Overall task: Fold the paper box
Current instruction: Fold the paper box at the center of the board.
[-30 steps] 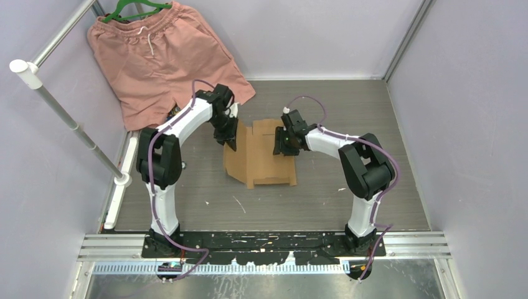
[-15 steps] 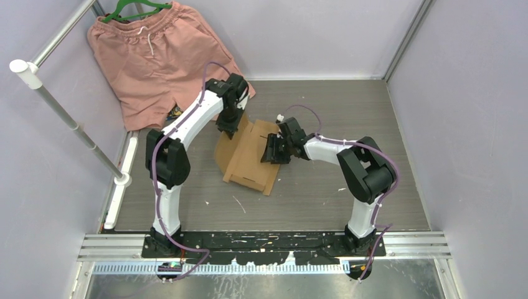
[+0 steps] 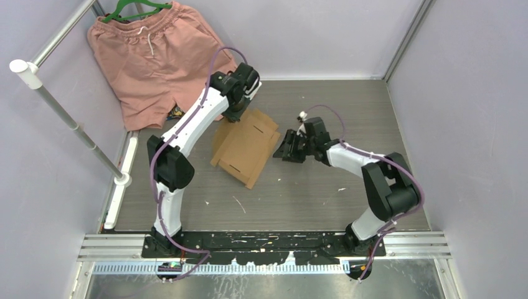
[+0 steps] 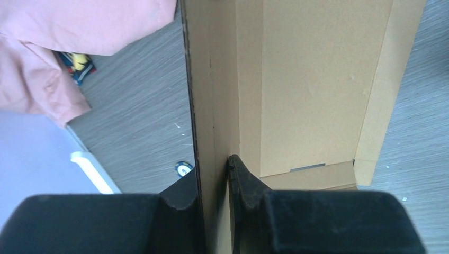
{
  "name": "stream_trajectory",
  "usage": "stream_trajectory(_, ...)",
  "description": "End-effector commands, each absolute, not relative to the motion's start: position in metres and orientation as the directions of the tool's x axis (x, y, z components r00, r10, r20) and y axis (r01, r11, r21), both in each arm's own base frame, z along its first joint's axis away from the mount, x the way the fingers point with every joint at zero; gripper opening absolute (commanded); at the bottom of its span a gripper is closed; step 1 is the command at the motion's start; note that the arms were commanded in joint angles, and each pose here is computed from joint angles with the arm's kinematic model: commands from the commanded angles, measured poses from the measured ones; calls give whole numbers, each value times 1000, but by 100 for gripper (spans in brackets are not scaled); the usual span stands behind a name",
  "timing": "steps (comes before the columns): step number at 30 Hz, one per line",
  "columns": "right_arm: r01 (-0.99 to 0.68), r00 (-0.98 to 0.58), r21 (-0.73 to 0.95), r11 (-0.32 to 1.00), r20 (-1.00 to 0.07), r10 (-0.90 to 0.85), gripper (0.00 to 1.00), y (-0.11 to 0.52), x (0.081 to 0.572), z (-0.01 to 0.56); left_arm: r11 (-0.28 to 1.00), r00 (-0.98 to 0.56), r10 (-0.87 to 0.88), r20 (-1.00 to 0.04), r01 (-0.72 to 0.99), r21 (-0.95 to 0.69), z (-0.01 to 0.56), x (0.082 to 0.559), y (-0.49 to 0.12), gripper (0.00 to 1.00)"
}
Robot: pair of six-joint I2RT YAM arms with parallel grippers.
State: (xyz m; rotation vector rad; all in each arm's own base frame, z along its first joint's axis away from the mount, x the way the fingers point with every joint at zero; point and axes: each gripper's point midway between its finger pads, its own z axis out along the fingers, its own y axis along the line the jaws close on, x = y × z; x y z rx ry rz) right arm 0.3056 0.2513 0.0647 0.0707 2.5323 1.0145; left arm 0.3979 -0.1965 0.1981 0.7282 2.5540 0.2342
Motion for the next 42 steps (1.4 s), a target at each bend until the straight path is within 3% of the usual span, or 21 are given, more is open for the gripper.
stream_trajectory(1, -180, -821, 706, 685, -491, 290, 53, 236, 334, 122, 775, -660, 626, -416, 466, 426, 229, 403, -194, 16)
stream_trajectory(11, -135, -817, 746, 652, -456, 353, 53, 225, 358, 130, 648, -464, 759, -456, 478, 593, 270, 397, -235, 16)
stream_trajectory(22, -85, -833, 817, 571, -372, 409, 52, 238, 383, 125, 604, -266, 794, -546, 441, 664, 319, 372, -271, 16)
stream_trajectory(29, -42, -817, 858, 511, -325, 477, 51, 225, 394, 133, 562, -185, 816, -548, 479, 675, 313, 352, -289, 16)
stream_trajectory(35, -16, -802, 867, 498, -309, 511, 51, 207, 397, 143, 523, -190, 839, -510, 540, 660, 287, 348, -302, 16)
stream_trajectory(42, 13, -788, 882, 472, -281, 547, 51, 193, 401, 156, 542, -191, 818, -542, 570, 617, 276, 341, -313, 16)
